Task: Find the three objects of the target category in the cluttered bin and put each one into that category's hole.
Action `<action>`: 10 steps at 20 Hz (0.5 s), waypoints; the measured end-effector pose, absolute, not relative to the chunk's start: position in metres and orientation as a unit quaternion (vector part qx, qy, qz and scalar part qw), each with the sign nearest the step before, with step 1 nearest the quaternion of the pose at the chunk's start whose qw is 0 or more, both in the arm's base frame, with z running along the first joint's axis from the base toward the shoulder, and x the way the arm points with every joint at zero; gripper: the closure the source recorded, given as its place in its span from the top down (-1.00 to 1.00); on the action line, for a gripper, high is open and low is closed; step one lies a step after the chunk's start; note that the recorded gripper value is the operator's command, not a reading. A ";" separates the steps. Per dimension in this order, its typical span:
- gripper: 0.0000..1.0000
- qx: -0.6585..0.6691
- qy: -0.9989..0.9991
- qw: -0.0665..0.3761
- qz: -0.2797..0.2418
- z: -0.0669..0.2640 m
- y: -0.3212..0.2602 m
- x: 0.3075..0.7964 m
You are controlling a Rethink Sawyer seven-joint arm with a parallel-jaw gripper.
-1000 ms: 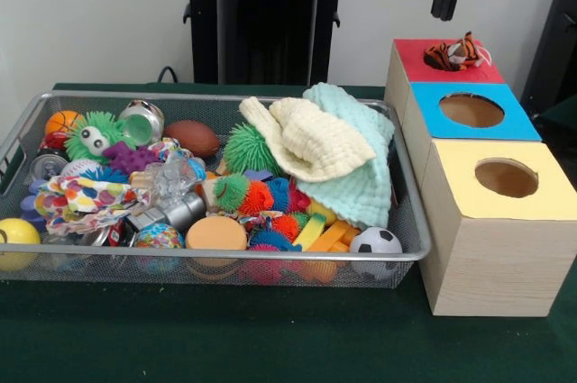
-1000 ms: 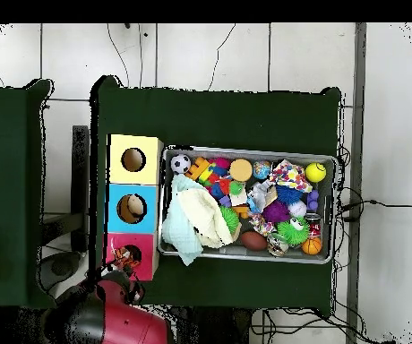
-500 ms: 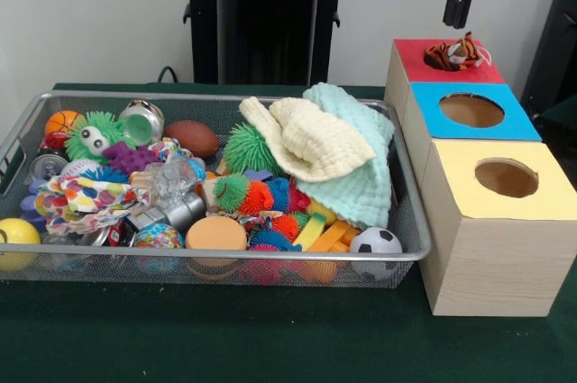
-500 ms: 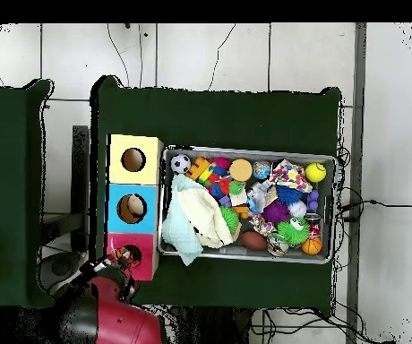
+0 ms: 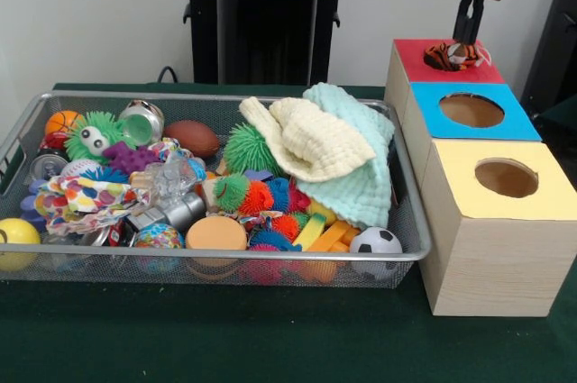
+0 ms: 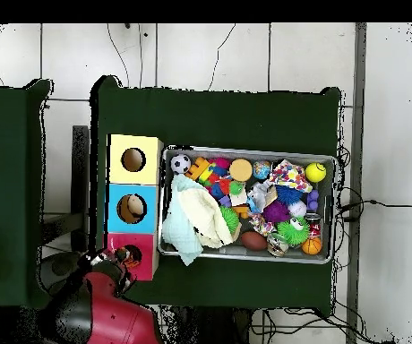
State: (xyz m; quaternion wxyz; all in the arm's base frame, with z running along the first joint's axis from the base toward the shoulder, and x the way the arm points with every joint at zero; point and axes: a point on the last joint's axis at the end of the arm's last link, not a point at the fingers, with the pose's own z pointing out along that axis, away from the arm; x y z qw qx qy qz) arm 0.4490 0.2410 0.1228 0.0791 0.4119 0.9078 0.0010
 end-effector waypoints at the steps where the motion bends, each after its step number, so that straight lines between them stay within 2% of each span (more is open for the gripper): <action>1: -1.00 0.411 0.908 0.080 -0.001 0.119 0.241 0.449; 10: -1.00 0.406 0.910 0.076 -0.030 0.091 0.233 0.437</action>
